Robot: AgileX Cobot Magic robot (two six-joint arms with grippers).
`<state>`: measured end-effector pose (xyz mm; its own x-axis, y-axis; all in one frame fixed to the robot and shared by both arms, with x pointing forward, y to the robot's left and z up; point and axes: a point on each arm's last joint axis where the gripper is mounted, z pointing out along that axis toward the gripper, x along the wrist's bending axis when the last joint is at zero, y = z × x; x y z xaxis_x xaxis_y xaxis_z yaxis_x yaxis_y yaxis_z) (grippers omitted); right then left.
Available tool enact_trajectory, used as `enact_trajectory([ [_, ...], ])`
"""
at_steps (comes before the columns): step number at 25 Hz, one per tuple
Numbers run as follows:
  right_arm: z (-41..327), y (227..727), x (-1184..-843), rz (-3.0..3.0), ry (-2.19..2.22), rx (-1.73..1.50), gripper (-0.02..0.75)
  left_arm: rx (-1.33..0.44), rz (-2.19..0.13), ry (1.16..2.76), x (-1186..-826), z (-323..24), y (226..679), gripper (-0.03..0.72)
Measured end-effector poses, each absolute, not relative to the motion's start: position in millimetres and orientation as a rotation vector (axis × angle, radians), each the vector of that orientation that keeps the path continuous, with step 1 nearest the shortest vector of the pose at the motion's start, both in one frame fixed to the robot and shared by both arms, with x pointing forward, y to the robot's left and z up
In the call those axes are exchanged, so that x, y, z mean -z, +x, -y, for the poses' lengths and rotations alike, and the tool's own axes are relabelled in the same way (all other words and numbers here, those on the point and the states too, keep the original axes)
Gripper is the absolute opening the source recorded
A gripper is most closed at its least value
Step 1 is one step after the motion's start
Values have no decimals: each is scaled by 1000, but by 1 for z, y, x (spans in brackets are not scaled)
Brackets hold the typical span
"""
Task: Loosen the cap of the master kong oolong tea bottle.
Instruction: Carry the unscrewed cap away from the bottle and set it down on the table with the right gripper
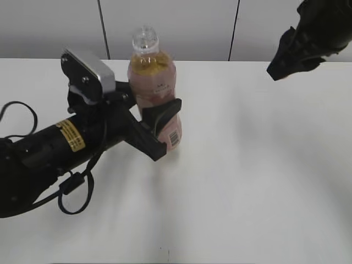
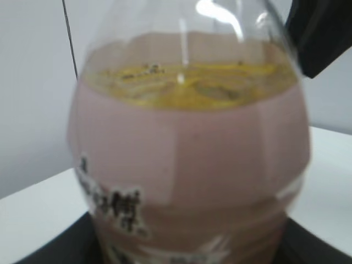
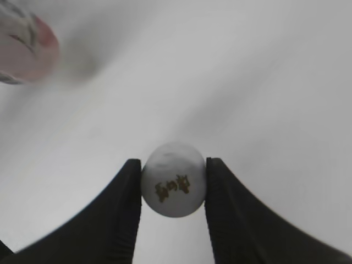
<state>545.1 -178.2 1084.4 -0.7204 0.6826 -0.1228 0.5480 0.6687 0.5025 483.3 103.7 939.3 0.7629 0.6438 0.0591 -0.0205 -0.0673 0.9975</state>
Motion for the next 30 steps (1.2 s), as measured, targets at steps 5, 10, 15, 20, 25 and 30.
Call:
enact_trajectory([
  [5,189,538,-1051,-2608,1153,-502,271,-527,-605,1679,-896,-103,486,389],
  [10,200,544,-1001,-2683,1316,-355,271,-505,-632,1700,-886,-103,486,389],
  [15,198,555,-959,-2749,1406,-269,271,-506,-634,1692,-887,-103,487,389],
  [20,195,564,-928,-2767,1450,-239,269,-515,-652,1684,-887,-104,488,389],
  [25,193,569,-909,-2758,1486,-225,269,-517,-686,1682,-880,-105,489,389],
  [30,193,570,-896,-2755,1531,-201,312,-517,-682,1670,-877,-105,490,389],
])
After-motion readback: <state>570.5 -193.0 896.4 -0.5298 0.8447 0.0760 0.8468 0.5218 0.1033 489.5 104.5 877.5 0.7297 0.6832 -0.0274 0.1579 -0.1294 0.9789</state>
